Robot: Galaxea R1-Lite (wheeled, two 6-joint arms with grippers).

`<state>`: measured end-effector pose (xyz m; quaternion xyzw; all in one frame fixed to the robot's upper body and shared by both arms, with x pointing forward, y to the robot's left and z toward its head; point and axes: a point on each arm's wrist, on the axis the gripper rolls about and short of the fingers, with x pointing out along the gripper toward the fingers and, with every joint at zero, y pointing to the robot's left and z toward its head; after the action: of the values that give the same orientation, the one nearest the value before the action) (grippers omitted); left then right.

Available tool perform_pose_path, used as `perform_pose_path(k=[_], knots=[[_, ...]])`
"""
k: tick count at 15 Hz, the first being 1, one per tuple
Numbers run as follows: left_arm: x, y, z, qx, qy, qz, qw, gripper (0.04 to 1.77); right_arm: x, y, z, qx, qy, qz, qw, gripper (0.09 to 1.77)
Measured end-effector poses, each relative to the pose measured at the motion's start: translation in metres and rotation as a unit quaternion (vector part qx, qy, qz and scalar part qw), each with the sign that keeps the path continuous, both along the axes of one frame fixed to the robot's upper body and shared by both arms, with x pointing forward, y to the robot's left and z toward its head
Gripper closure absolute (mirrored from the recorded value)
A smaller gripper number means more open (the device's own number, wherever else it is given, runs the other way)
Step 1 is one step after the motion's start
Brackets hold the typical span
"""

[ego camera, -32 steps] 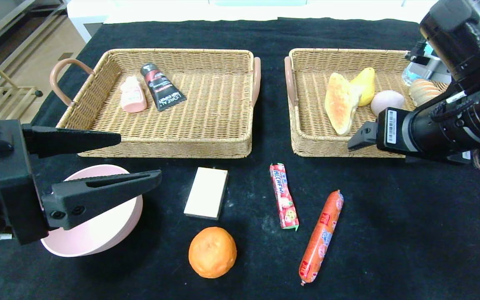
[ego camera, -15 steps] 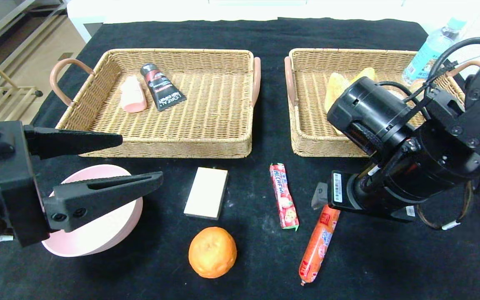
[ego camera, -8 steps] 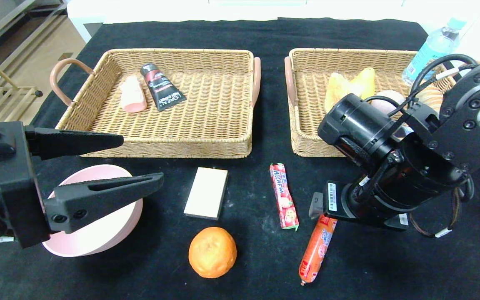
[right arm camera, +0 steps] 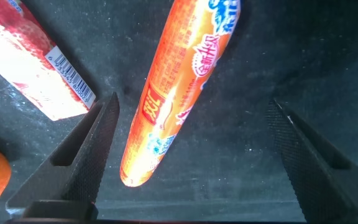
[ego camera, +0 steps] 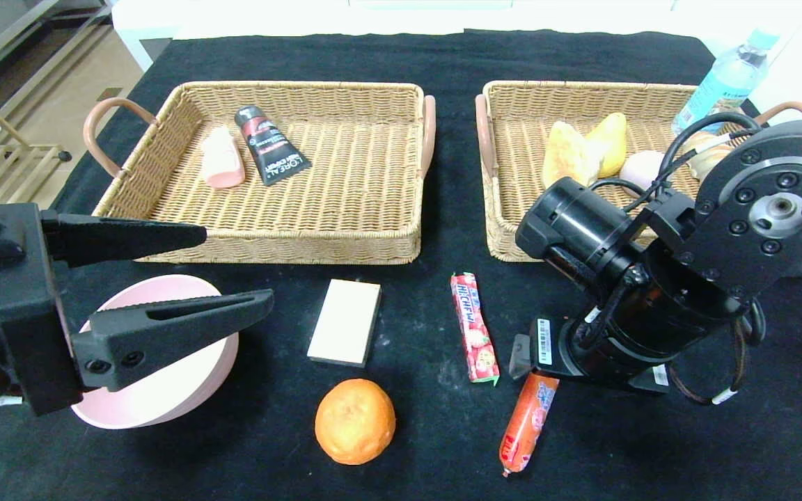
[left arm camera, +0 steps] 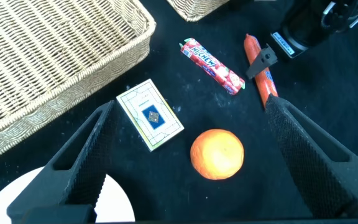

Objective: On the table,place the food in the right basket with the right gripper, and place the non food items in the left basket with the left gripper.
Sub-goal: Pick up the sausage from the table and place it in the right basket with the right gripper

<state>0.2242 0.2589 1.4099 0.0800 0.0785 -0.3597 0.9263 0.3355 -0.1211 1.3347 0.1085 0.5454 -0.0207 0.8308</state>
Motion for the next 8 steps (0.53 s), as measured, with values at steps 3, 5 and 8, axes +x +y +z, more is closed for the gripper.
perform_pose_path(k=[3, 5, 8], knots=[[0.0000, 0.0000, 0.0000, 0.000, 0.000, 0.000, 1.0000, 0.09, 0.0004, 0.0010, -0.0014, -0.002, 0.002, 0.001, 1.000, 0.15], [0.0000, 0.0000, 0.0000, 0.000, 0.000, 0.000, 1.0000, 0.09, 0.0001, 0.0019, -0.0020, -0.002, 0.002, 0.002, 1.000, 0.15], [0.0000, 0.0000, 0.0000, 0.000, 0.000, 0.000, 1.0000, 0.09, 0.0000, 0.0032, -0.0030, -0.003, 0.003, 0.004, 1.000, 0.15]])
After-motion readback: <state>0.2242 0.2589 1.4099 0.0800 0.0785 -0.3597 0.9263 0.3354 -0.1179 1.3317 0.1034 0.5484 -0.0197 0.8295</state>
